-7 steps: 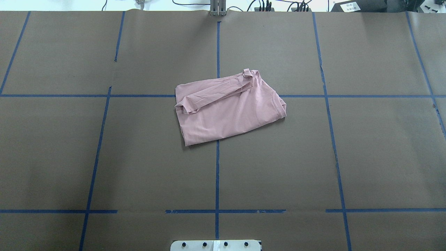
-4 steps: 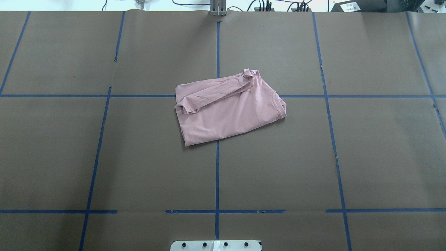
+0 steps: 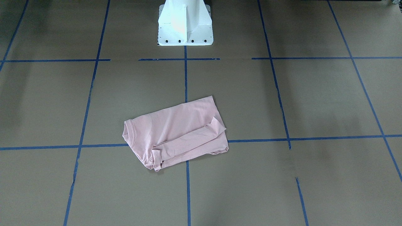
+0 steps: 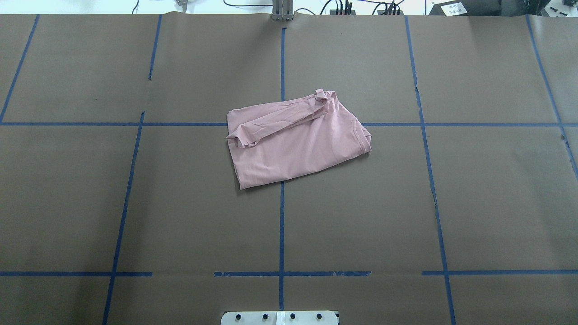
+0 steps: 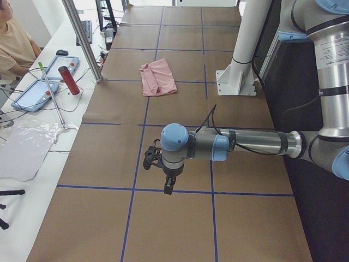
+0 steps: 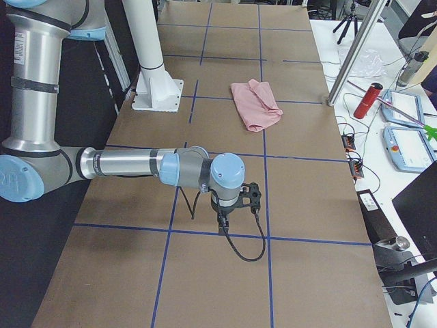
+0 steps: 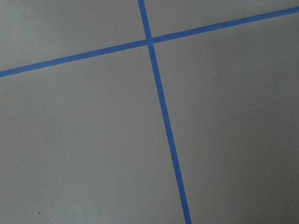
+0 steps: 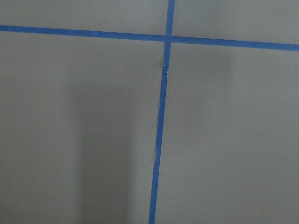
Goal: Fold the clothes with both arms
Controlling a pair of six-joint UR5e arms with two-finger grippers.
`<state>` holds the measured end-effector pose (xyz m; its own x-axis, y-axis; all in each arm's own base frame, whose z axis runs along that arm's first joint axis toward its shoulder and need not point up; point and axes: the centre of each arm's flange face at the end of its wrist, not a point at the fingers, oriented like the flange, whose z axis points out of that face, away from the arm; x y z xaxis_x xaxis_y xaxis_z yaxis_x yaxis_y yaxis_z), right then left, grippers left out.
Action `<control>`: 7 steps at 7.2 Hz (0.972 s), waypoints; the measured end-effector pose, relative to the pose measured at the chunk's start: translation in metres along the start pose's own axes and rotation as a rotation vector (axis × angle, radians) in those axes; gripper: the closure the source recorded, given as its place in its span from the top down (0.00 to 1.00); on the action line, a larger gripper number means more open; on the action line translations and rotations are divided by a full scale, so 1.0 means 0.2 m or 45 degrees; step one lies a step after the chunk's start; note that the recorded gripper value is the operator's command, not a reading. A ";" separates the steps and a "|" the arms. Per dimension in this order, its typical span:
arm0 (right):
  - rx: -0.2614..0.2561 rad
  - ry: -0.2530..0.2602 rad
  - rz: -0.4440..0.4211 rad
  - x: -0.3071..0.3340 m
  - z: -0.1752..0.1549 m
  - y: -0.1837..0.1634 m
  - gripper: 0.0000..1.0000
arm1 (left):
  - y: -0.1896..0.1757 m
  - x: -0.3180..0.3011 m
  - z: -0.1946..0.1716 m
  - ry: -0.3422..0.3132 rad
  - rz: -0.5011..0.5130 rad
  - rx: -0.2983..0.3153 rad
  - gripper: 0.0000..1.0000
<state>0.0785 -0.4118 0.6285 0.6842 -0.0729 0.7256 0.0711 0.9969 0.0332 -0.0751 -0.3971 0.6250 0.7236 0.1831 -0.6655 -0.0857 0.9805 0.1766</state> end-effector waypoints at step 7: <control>-0.014 0.001 0.011 0.02 0.02 0.00 1.00 | 0.04 -0.08 -0.10 -0.006 -0.076 0.033 1.00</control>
<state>0.0778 -0.4109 0.6349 0.6857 -0.0643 0.7250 0.0732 0.9971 0.0192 -0.1004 -0.3903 0.6224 0.7301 0.1239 -0.6720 -0.0246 0.9875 0.1554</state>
